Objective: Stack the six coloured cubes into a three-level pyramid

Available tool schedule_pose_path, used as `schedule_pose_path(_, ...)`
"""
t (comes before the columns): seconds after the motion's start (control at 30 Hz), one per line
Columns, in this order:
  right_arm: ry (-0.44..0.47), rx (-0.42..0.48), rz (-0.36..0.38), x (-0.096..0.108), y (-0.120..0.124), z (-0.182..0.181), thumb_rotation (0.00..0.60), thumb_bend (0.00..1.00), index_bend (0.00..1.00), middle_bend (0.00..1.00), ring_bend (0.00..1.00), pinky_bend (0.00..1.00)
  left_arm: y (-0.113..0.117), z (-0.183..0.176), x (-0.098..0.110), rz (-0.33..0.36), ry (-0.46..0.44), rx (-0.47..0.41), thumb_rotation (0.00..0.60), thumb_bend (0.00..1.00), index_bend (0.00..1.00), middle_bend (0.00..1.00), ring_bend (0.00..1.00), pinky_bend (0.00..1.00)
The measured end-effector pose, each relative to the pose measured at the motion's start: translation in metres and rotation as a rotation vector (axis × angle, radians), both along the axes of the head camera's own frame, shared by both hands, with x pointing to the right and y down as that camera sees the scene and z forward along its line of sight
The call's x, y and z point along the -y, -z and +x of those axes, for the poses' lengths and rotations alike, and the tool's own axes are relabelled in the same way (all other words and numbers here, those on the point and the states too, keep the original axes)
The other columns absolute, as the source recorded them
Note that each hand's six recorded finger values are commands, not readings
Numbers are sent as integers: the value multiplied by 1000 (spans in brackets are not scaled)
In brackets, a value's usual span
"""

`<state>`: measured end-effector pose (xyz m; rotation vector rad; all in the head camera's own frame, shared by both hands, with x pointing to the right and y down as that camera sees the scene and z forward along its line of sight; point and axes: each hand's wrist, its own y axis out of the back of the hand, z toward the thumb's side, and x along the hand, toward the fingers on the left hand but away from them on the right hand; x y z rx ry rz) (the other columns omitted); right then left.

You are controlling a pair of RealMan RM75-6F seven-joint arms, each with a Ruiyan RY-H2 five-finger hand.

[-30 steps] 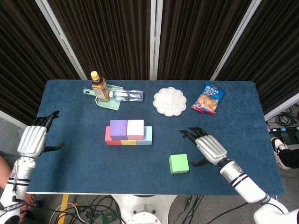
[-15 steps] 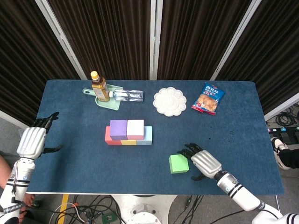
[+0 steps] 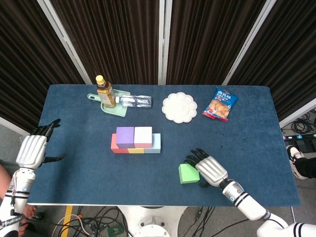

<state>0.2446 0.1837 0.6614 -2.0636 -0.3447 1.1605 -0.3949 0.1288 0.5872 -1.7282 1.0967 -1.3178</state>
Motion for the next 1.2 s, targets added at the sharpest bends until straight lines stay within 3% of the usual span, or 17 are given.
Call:
schedule_pose_path(0.1,5,4,1,-1,-3,-5,600,29,229,142,0,0,0,-2,0,2,3,-3,600,41,95,188,222,210)
schedule_pose_path(0.27,11,-1,12,-1,-5,-8,600,96,376,156,0,0,0,-3,0,6,5,-8,600,42,95,188,221,210)
schedule_pose_path(0.47,-43,52,22,11,8,-9,600,105,419,178,0,0,-2,-5,-1,2,3,-8,600,41,95,188,222,210)
schedule_pose_path(0.63,-83,111,37,34,42,-9,600,120,419,180,0,0,-6,-3,-3,1,-12,1,600,41,99,188,222,210)
schedule_pose_path(0.87,-117,193,65,90,100,-26,600,123,419,179,0,0,-17,2,-6,27,-82,101,600,41,110,188,220,152)
schedule_pose_path(1.07,-118,217,8,123,117,-59,600,124,419,179,0,0,-26,2,-15,32,-163,256,600,41,110,153,151,64)
schedule_pose_path(1.2,-108,218,-17,142,123,-87,600,124,420,177,0,0,-28,1,-24,13,-165,265,600,41,110,150,145,63)
